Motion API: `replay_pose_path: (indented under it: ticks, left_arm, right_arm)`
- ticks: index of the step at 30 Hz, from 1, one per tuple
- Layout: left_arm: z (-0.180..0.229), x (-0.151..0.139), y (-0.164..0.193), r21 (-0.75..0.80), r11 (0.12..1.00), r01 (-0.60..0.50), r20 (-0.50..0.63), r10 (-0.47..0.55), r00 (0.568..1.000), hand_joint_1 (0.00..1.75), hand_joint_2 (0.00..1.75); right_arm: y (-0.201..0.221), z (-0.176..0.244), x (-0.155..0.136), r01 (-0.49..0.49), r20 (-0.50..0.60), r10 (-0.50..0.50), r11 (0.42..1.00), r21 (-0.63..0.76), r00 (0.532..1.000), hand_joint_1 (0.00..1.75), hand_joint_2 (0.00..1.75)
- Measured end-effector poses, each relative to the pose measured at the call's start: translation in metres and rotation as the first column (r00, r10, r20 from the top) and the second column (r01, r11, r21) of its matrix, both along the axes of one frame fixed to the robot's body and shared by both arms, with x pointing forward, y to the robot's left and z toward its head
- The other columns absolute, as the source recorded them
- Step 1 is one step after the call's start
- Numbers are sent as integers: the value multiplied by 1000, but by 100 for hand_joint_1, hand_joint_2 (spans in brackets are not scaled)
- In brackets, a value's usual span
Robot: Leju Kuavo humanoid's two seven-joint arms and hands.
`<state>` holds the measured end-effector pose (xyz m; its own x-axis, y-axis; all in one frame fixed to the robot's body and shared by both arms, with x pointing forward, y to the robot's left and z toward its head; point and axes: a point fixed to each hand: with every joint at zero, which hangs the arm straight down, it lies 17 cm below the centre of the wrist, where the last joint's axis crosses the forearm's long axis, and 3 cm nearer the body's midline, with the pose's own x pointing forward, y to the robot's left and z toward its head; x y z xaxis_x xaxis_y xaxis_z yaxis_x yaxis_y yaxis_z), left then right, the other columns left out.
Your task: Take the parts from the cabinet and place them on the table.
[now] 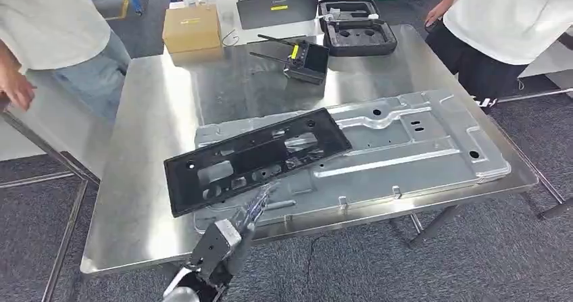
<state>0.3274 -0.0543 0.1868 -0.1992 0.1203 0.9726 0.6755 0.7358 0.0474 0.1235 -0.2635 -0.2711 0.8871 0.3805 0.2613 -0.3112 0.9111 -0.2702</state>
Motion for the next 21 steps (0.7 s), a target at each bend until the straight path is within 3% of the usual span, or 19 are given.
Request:
replay_pose_path:
  ticks: [7, 12, 19, 21]
  left_arm:
    - [-91, -7, 47, -82, 991, -102, -299, 73, 951, 0, 0]
    - [-164, -11, 99, -123, 962, -246, -493, 156, 856, 0, 0]
    - [-214, -12, 173, -223, 886, -406, -622, 191, 759, 0, 0]
    - [-234, -14, 191, -178, 884, -433, -643, 228, 731, 0, 0]
  right_arm:
    - [-9, 0, -1, 16, 1, -16, 1000, -7, 1000, 0, 0]
    - [-12, -1, -5, 22, -6, -22, 1000, -9, 1000, 0, 0]
    - [-18, -1, -2, 31, -2, -31, 999, -18, 1000, 0, 0]
    - [-18, -1, -2, 31, -4, -32, 999, -18, 999, 0, 0]
